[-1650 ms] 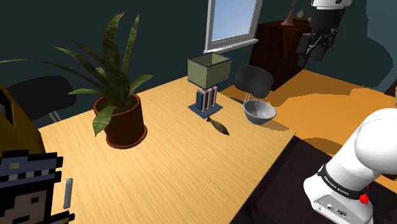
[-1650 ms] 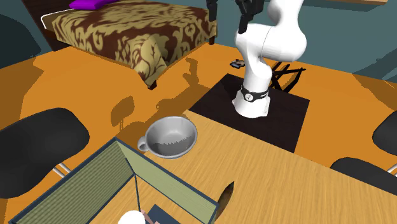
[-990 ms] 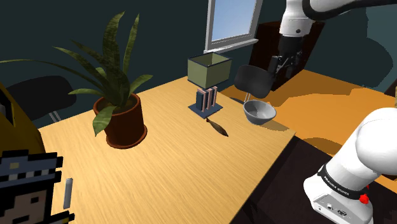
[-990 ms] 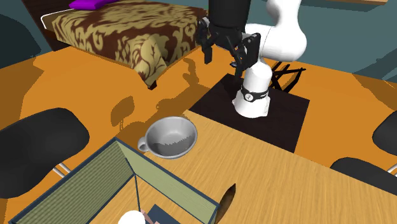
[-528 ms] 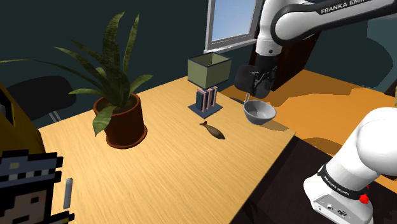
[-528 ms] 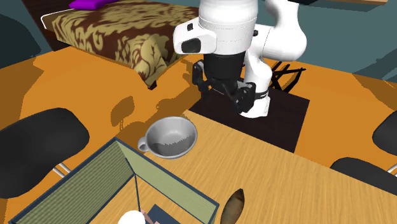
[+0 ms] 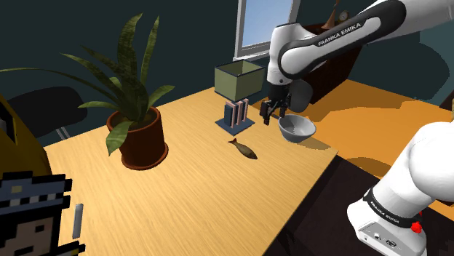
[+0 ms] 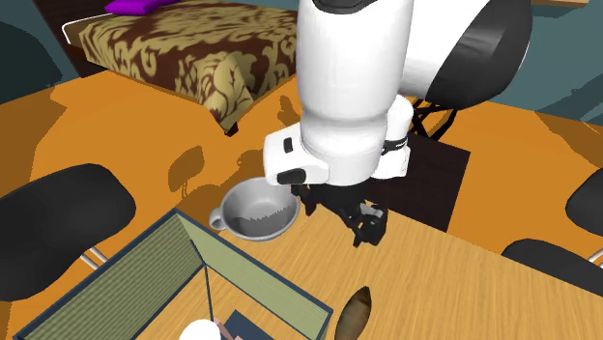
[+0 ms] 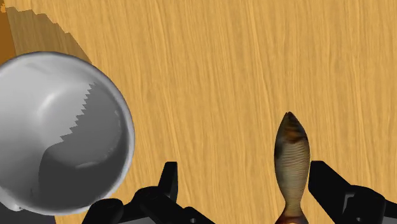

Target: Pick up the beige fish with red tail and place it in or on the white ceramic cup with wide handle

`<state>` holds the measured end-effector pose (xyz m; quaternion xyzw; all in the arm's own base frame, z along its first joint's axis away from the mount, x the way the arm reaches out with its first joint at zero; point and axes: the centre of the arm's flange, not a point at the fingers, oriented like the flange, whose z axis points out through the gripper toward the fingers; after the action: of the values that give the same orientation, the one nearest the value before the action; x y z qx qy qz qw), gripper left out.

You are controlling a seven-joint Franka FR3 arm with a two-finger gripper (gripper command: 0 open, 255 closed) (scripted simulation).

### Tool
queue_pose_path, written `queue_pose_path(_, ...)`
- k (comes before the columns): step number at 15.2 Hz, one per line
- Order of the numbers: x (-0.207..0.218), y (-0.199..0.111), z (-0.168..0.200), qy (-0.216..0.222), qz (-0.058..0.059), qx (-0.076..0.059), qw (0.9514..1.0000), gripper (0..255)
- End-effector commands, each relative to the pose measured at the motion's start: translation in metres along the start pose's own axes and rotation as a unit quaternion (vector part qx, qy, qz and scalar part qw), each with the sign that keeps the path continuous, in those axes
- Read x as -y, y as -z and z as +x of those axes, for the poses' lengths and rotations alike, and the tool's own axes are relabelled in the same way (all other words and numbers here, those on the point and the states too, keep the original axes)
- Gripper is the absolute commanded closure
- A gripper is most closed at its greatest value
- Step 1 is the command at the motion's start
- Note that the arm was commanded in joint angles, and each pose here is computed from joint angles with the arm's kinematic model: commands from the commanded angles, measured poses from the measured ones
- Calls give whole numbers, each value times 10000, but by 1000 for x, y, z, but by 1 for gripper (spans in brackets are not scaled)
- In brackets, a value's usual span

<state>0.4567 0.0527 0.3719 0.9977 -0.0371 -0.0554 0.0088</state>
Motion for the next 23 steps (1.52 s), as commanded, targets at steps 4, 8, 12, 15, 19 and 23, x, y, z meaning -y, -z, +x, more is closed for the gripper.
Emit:
queue_pose_path(4,27,-47,38,168,44,26,9998,0)
queue_pose_path(8,51,-84,67,303,78,52,9995,0)
queue_pose_path(12,60,-108,78,354,90,62,9993,0)
queue_pose_path(15,61,-124,78,354,90,62,9993,0)
queue_pose_path(19,61,-138,78,354,90,62,9993,0)
queue_pose_path(23,61,-138,78,354,90,62,9993,0)
